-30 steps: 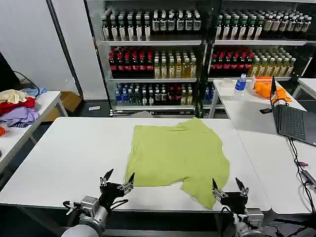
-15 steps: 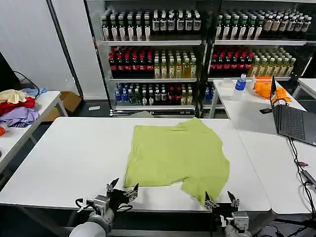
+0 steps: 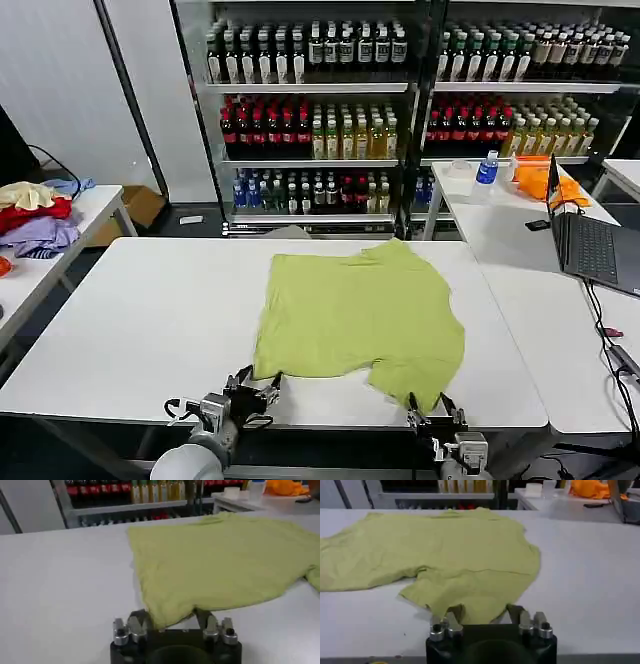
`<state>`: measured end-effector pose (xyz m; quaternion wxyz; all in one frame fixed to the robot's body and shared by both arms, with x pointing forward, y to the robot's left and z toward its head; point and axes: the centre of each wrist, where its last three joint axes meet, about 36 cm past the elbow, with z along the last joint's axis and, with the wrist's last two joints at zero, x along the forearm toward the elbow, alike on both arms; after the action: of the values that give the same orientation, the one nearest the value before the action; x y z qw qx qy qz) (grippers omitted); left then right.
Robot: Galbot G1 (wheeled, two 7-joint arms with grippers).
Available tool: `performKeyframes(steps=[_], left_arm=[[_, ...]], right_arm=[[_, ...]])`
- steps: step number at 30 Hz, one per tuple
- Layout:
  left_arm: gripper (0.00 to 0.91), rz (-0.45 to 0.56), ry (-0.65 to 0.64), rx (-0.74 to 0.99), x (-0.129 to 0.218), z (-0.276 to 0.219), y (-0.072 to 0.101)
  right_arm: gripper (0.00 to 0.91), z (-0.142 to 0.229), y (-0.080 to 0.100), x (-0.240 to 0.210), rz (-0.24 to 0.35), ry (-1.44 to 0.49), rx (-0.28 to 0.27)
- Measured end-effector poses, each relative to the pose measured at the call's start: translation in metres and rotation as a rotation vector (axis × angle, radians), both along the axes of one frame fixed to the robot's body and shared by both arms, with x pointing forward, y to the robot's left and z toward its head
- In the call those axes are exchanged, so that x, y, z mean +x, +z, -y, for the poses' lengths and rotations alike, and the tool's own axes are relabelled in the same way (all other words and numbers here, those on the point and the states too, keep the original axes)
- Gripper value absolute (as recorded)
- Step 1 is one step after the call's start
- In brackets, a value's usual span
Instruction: Fold and organize the clothes.
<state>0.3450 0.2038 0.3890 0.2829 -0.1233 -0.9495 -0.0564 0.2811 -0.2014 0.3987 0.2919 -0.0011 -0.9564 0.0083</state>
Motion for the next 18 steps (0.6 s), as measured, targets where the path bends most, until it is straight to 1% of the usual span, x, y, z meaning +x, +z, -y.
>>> performKeyframes(steps=[10, 18], left_arm=[[0.02, -0.015, -0.007, -0.006, -0.003, 0.0, -0.001], [0.02, -0.02, -0.017, -0.013, -0.009, -0.005, 0.003]], right_arm=[[0.0, 0.004, 0.002, -0.005, -0.009, 0.006, 0.001], [0.0, 0.011, 0.015, -0.015, 0.011, 0.015, -0.004]])
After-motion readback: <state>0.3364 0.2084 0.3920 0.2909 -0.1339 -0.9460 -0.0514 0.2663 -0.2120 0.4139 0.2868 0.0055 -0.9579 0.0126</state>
